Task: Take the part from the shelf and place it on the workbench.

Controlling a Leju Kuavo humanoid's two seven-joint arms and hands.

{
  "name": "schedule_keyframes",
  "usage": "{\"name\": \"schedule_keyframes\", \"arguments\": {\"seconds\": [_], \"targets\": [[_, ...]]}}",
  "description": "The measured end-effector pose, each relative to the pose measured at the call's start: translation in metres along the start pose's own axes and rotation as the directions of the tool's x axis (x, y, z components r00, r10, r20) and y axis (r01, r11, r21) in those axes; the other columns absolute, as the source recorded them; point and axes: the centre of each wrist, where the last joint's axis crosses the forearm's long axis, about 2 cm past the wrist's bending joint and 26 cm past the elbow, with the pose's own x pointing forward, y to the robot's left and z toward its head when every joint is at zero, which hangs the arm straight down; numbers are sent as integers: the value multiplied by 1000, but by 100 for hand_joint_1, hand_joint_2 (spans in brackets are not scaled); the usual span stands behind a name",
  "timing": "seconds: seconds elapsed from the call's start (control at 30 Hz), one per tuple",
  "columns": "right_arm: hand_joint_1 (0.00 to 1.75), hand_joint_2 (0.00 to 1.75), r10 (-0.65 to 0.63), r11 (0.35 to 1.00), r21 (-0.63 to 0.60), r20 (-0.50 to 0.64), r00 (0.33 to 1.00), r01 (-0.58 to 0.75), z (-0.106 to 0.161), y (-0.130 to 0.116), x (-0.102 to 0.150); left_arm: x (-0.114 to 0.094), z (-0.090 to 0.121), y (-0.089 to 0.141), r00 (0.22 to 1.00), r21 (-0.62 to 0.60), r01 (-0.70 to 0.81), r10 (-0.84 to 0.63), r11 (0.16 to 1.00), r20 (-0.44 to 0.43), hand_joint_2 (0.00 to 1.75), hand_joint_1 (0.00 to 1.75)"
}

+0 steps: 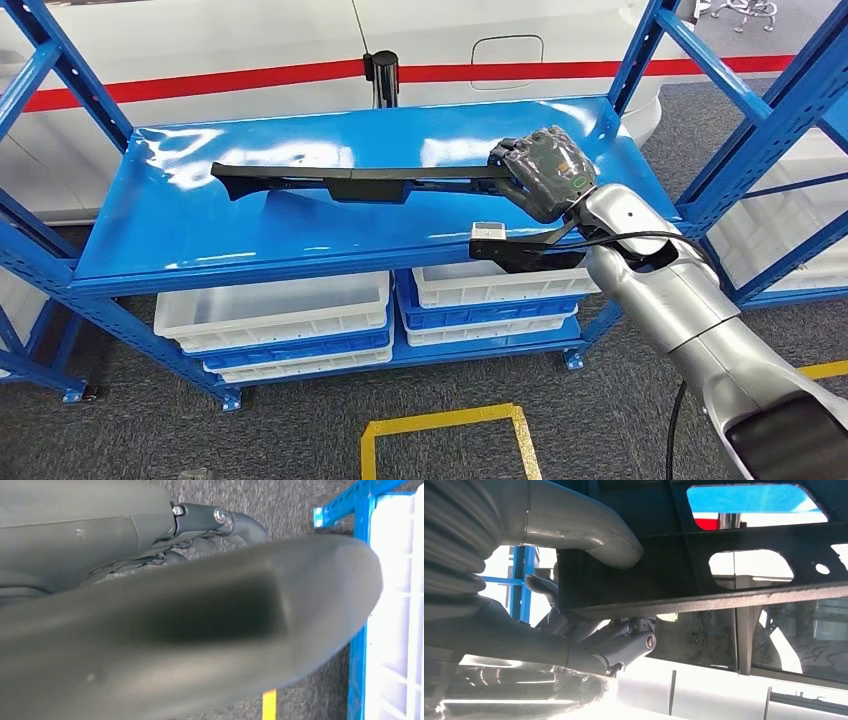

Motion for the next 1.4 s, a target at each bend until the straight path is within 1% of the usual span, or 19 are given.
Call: {"name": "schedule_keyframes", "arguments": {"seconds": [0.43, 0.57, 0.73, 1.07, 1.23, 1.4], "targets": [[175, 175, -1, 1000, -5, 4, 1000, 1, -5, -5, 3, 0, 0, 1, 1000, 0, 5, -5, 1000, -5, 0, 0], [175, 175, -7, 1000, -6, -5, 1000, 7, -5, -6, 0, 1, -1, 1, 1000, 1, 3, -3, 1000, -5, 0, 0], [175, 175, -8, 1000, -26, -18, 1000, 7, -7, -13, -7, 3, -2, 1, 1000, 2, 2, -2, 1000, 0, 0, 0], [175, 175, -7, 1000, -11, -55, 998, 7, 3, -4, -13, 3, -1, -2, 1000, 2, 7, -7, 1000, -8, 0, 0], [175, 175, -8, 1000, -21, -66, 998, 6, 4, -8, -15, 3, -1, -3, 1000, -1, 15, -15, 1000, -7, 0, 0], [175, 175, -12, 1000, -16, -70, 998, 11, 7, -6, -15, -1, 1, -1, 1000, 1, 19, -18, 1000, -15, 0, 0]]}}
